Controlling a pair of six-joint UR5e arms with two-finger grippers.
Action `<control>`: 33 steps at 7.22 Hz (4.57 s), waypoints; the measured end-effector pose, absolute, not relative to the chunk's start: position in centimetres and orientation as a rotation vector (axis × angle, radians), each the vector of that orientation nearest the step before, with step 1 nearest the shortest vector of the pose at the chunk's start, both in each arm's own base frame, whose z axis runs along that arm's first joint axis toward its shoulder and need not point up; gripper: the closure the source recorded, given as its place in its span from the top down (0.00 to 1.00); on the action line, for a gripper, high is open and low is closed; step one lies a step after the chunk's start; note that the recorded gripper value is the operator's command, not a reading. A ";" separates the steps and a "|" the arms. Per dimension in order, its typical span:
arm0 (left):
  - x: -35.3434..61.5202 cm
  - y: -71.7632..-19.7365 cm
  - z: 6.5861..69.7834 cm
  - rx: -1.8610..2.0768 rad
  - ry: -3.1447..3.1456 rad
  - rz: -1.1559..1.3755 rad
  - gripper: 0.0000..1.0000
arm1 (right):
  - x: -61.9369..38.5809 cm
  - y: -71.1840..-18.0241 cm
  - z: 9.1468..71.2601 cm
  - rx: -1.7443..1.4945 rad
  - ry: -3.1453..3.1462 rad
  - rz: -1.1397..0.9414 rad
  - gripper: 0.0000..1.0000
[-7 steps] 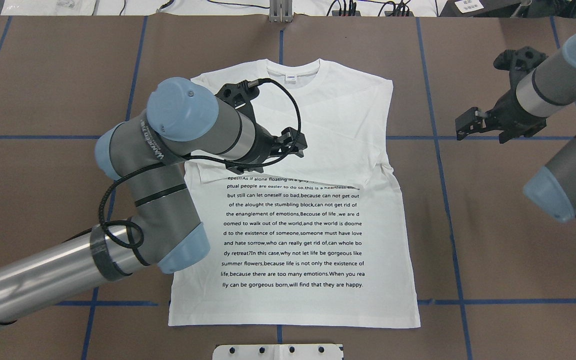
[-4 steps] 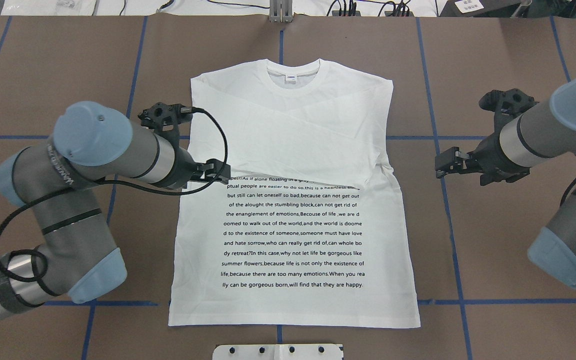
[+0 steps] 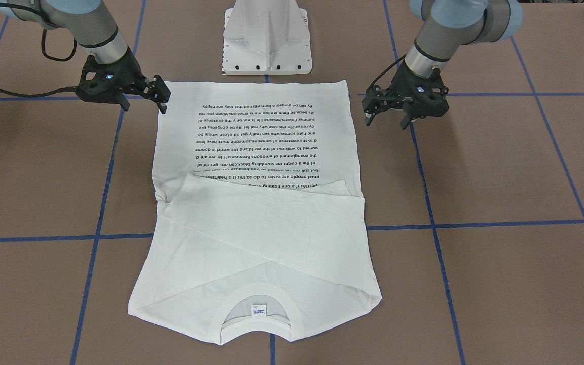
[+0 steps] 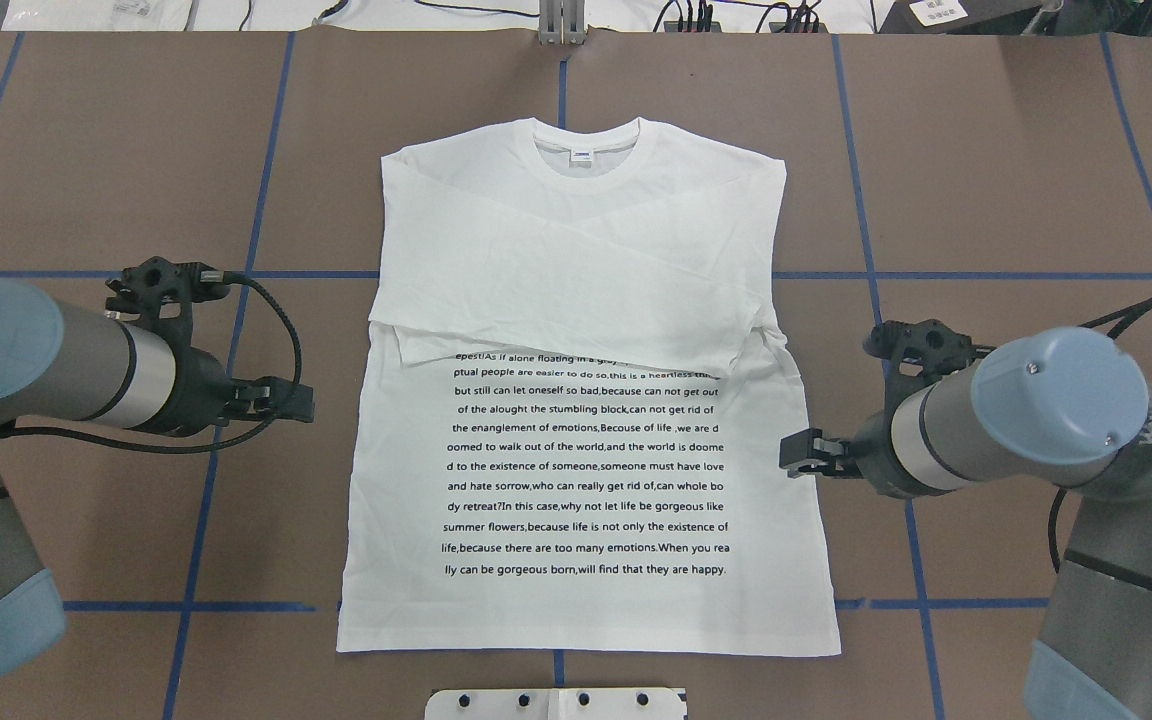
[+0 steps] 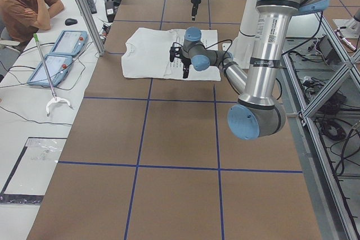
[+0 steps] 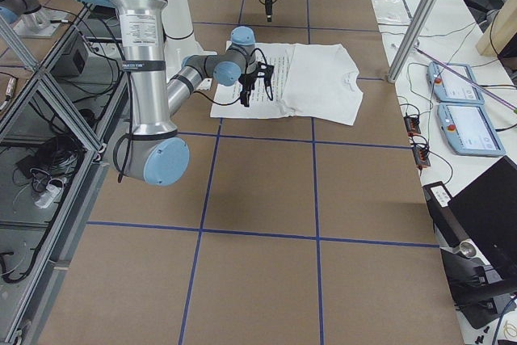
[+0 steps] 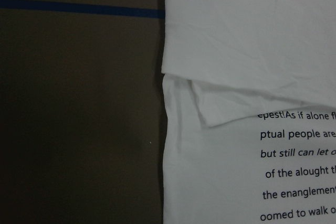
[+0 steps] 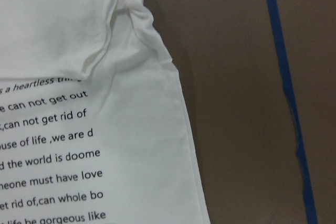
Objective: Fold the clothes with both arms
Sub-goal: 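Move the left gripper and right gripper to the shirt's two side edges, then move both grippers along the sides to the hem corners nearest the robot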
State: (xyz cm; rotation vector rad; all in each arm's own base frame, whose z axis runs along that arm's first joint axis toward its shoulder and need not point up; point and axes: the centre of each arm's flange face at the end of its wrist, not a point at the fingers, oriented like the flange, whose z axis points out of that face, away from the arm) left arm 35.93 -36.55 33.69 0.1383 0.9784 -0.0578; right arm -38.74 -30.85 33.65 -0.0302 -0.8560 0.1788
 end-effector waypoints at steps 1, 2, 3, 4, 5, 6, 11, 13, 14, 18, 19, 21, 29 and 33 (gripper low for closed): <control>35.0 -35.9 34.0 0.135 0.976 -0.061 1.00 | -40.3 -28.7 33.9 -0.042 -0.851 0.168 1.00; 34.8 -35.6 34.0 0.132 0.979 -0.065 1.00 | -41.7 -26.4 34.6 -0.043 -0.834 0.163 1.00; 34.9 -35.5 33.8 0.129 0.983 -0.070 1.00 | -42.9 -24.4 35.3 -0.037 -0.818 0.153 1.00; 35.1 -35.4 33.8 0.126 0.984 -0.071 1.00 | -43.8 -22.9 36.0 -0.037 -0.803 0.141 1.00; 35.2 -35.3 33.7 0.125 0.985 -0.070 1.00 | -44.4 -22.2 36.8 -0.038 -0.788 0.135 1.00; 35.2 -35.3 33.7 0.125 0.987 -0.069 1.00 | -45.0 -21.9 37.8 -0.040 -0.778 0.131 1.00; 35.3 -35.3 33.4 0.127 0.991 -0.066 1.00 | -46.0 -19.8 40.0 -0.074 -0.776 0.136 1.00; 35.4 -35.4 33.7 0.125 0.986 -0.068 1.00 | -46.3 -18.9 40.1 -0.086 -0.773 0.132 0.95; 35.5 -35.5 33.9 0.124 0.982 -0.068 1.00 | -46.4 -18.8 40.1 -0.089 -0.773 0.132 0.84; 35.6 -35.6 33.5 0.127 0.988 -0.068 1.00 | -46.1 -18.7 40.4 -0.099 -0.764 0.150 0.72; 35.6 -35.6 33.4 0.128 0.989 -0.068 1.00 | -45.9 -18.7 40.8 -0.100 -0.758 0.151 0.71; 35.6 -35.6 33.2 0.130 0.992 -0.067 1.00 | -45.6 -18.6 40.9 -0.105 -0.753 0.156 0.52; 35.8 -35.7 32.9 0.132 0.996 -0.068 1.00 | -45.3 -18.2 39.3 -0.120 -0.781 0.185 0.00; 38.7 -32.6 31.5 -0.021 1.027 -0.212 1.00 | -44.9 -18.8 37.9 -0.104 -0.811 0.198 0.00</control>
